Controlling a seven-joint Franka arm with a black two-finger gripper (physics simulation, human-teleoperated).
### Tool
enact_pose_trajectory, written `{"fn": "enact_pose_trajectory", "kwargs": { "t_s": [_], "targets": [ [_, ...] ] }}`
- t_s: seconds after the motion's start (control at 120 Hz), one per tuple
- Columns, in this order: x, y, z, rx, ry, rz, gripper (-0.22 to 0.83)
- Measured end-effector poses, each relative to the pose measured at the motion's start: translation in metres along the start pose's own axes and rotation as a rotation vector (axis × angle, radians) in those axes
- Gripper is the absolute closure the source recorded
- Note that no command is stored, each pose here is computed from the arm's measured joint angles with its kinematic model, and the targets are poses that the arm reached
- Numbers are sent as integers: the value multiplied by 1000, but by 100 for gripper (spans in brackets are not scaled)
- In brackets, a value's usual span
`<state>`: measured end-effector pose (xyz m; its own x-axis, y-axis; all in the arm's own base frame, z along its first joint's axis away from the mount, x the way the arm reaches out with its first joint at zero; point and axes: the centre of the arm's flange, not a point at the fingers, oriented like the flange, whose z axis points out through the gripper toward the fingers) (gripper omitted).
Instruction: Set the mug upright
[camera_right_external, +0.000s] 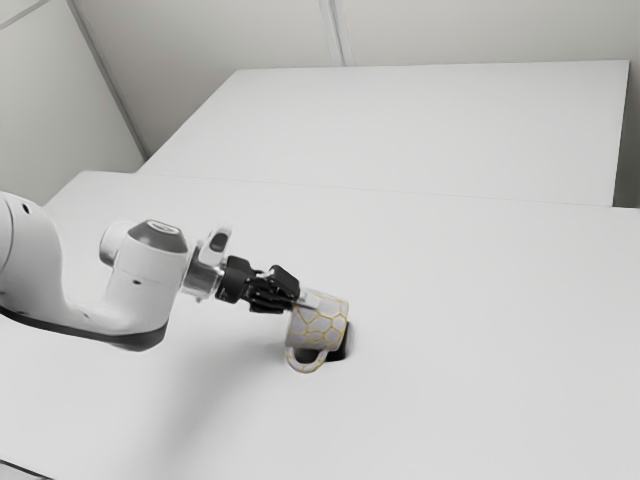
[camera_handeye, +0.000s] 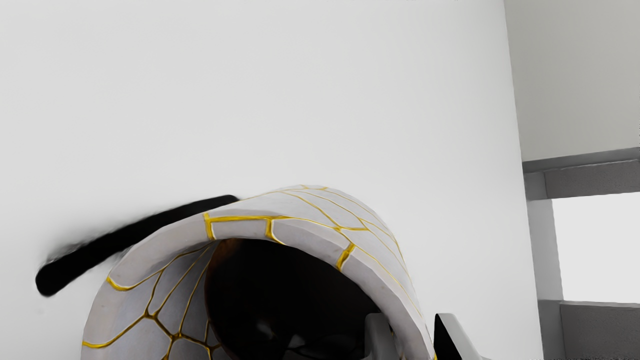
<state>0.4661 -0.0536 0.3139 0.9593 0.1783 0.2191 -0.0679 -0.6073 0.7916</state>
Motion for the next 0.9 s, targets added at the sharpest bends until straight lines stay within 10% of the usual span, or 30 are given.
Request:
{"fn": "enact_pose_trajectory", "kwargs": {
  "t_s": [0.525,0.9],
  "targets": [
    [22,51,-22,7,35,216,77],
    [76,114,-58,342,-216,521,78]
  ]
}}
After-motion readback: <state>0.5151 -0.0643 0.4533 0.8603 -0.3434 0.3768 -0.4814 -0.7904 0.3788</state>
